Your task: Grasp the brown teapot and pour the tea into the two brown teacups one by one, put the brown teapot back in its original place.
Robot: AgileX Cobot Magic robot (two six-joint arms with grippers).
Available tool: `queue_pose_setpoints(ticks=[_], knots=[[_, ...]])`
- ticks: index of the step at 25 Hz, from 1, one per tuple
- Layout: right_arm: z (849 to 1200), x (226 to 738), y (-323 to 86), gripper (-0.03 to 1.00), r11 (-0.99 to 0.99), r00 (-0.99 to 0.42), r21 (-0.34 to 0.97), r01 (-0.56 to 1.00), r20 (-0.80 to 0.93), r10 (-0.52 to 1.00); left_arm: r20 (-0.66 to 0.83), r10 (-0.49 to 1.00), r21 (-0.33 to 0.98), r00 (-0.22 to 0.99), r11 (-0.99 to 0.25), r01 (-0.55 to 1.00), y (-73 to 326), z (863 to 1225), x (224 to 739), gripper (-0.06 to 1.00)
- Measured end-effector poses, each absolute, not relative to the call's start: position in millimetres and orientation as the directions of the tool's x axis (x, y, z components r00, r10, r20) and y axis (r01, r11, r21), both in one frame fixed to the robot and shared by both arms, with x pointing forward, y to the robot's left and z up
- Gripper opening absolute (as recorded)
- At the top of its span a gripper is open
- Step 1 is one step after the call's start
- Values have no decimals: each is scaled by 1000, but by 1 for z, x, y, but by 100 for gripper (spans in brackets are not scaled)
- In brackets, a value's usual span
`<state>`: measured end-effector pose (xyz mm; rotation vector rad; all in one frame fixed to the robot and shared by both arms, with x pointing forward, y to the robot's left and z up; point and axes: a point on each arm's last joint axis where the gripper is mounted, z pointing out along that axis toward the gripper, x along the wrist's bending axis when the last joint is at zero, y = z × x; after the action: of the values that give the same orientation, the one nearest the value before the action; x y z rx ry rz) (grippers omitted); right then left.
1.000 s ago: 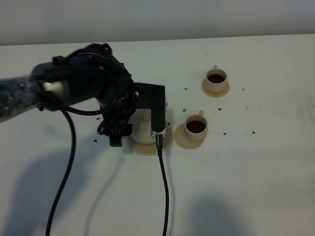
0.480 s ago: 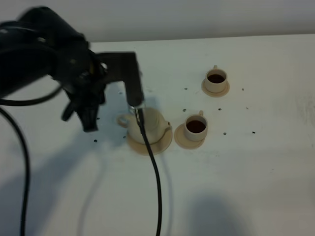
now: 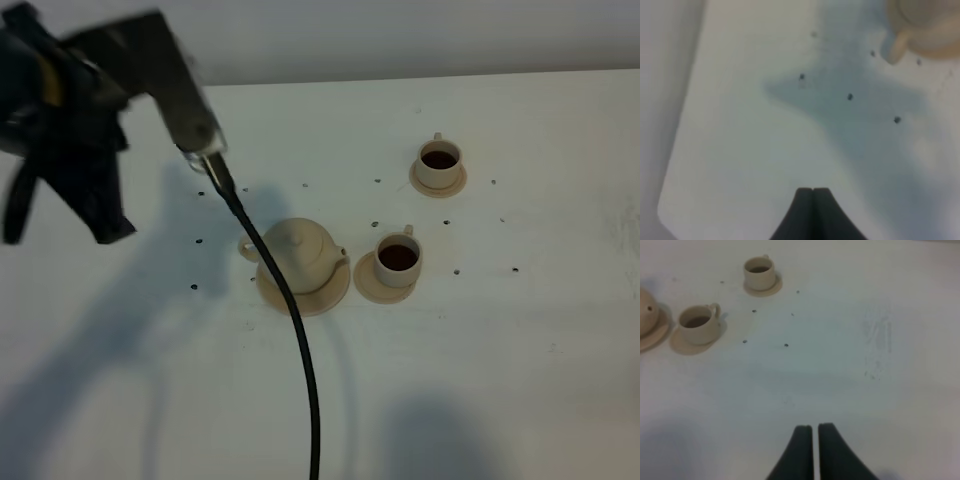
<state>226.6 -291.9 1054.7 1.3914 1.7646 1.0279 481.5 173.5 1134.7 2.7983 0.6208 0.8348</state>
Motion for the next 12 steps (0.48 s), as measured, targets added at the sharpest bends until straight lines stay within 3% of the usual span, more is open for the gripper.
queue_pose_setpoints(ticks=[12], knots=[[1055,227,-292,3,126,-218,880,459,-26,976,377,772,579,512,-628,521,220,1196,412,-5]])
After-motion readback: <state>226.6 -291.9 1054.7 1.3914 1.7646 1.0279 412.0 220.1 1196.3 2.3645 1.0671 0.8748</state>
